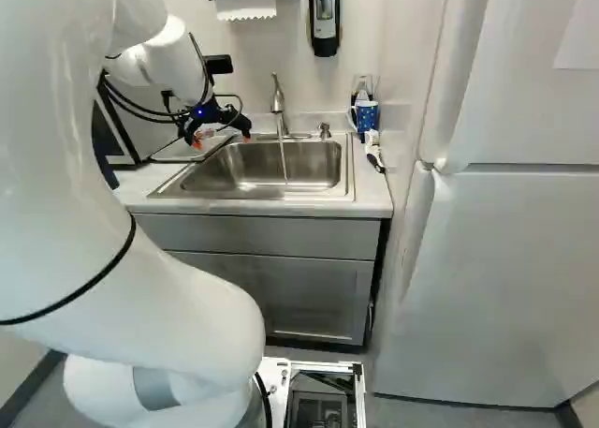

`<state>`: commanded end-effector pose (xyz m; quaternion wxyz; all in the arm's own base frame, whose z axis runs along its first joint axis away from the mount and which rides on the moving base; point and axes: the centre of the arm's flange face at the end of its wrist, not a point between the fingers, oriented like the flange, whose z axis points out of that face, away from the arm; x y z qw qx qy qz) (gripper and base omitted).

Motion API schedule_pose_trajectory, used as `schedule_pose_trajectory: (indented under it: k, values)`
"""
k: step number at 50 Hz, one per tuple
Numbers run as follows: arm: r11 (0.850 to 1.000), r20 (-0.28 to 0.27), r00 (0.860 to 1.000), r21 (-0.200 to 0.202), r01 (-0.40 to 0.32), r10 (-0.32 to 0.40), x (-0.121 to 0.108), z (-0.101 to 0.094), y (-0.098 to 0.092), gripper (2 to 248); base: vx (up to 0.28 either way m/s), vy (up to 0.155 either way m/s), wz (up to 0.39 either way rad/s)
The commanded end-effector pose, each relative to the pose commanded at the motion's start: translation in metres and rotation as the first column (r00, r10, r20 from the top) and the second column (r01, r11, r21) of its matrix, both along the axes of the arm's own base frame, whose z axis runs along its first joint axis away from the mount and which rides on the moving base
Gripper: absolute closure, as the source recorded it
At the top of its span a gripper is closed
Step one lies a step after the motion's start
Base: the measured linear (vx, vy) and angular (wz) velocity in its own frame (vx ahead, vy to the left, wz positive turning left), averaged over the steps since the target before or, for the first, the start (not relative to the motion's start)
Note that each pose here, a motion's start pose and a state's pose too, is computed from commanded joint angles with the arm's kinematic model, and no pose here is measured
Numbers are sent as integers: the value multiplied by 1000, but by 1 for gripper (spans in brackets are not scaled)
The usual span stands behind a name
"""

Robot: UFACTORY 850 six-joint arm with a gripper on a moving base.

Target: Rinse the cup and place it in the tray

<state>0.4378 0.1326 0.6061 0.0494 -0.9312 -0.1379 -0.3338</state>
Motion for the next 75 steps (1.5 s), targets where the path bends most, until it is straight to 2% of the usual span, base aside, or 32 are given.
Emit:
schedule_pose_trajectory:
  k: [38,75]
  values:
    - [992,-2,992,-1,-128,128,0,1,64,3,0,0,0]
    - [966,-2,966,-1,-257,257,-20,1,125,3,0,0,0]
